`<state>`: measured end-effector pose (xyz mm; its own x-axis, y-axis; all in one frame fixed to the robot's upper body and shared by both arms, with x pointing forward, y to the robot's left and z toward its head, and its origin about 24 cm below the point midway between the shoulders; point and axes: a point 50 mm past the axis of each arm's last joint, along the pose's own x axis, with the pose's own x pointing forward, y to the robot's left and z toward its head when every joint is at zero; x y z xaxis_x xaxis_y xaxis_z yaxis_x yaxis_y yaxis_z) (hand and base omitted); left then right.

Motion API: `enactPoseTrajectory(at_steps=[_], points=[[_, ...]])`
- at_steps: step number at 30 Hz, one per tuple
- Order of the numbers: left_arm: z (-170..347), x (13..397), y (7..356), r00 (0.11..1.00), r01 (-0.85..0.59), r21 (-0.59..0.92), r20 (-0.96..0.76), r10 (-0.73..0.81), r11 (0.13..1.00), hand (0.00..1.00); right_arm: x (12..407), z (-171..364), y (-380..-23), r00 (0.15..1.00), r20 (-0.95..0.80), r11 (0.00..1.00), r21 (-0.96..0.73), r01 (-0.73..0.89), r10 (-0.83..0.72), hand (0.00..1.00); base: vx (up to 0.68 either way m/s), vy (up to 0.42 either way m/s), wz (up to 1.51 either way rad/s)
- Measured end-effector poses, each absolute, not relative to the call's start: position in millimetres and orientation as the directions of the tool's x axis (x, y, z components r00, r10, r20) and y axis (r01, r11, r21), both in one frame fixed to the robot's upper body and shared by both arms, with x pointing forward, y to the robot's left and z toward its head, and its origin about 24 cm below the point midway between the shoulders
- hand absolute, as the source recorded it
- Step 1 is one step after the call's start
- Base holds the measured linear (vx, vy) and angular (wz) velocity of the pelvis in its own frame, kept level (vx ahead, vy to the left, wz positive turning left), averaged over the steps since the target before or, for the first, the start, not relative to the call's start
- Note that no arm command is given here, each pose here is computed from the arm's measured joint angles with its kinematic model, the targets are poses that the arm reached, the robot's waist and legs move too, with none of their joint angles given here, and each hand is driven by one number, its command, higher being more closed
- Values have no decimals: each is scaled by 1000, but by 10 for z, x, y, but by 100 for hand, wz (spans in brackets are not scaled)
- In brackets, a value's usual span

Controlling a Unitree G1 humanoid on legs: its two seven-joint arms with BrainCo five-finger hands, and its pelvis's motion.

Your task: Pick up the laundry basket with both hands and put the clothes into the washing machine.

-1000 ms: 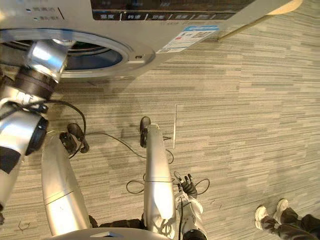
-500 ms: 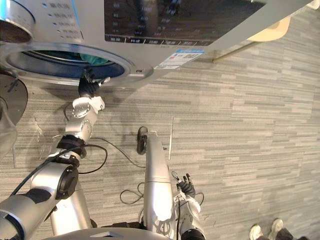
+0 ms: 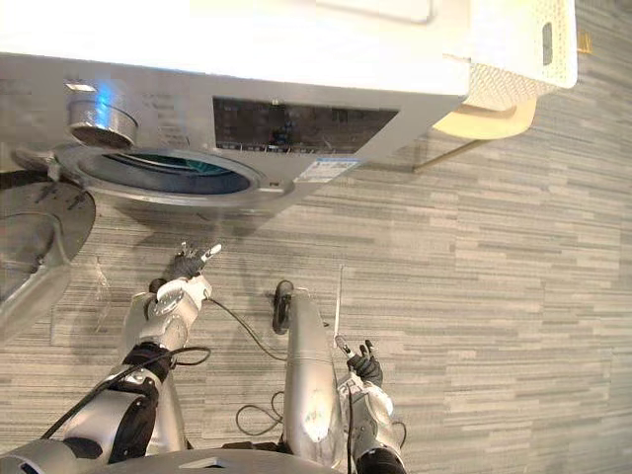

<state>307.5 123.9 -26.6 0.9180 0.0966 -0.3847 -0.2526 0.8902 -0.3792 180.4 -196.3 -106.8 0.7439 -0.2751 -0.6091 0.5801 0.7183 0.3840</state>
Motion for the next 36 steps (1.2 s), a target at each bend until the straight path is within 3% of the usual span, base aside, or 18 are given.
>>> enactPoseTrajectory(at_steps=[4, 8, 10, 11, 16, 23, 28, 31, 36], points=[[-559, 2759, 1285, 891, -219, -289, -448, 70, 932, 0, 1665, -1133, -1975, 720, -636, 718, 361, 596, -278, 0, 112, -26, 28], [-947, 2240, 1546, 824, -176, -39, -552, 125, 984, 0, 1429, -1245, -1995, 672, -684, 751, 278, 599, -283, 0, 151, -15, 19], [-1095, 2004, 1623, 779, -196, -7, -609, 151, 981, 0, 1316, -1298, -2022, 639, -711, 740, 255, 622, -293, 0, 151, -15, 35], [-1260, 1724, 1713, 706, -258, 5, -682, 192, 966, 0, 1211, -1339, -2042, 610, -734, 741, 224, 633, -299, 0, 195, -41, 40], [-1525, 1102, 1891, 519, -422, 27, -812, 266, 906, 0, 1123, -1413, -2014, 582, -770, 769, 199, 608, -261, 0, 114, -28, 31], [-1576, 918, 1903, 447, -532, 4, -848, 285, 847, 0, 1344, -1397, -1987, 599, -768, 796, 208, 568, -226, 0, -58, 69, 15], [-1543, 1058, 2033, 471, -443, 60, -833, 289, 894, 0, 1468, -1412, -1940, 586, -785, 774, 240, 586, -200, 0, -131, 172, 8], [-1505, 1278, 1840, 527, -335, 47, -819, 229, 941, 0, 1690, -1312, -2034, 626, -747, 779, 250, 575, -222, 0, -132, 262, 29], [-1171, 1844, 1544, 749, -122, 14, -655, 101, 992, 0, 1624, -1392, -1786, 601, -782, 756, 292, 585, -163, 0, -220, 211, 68]])
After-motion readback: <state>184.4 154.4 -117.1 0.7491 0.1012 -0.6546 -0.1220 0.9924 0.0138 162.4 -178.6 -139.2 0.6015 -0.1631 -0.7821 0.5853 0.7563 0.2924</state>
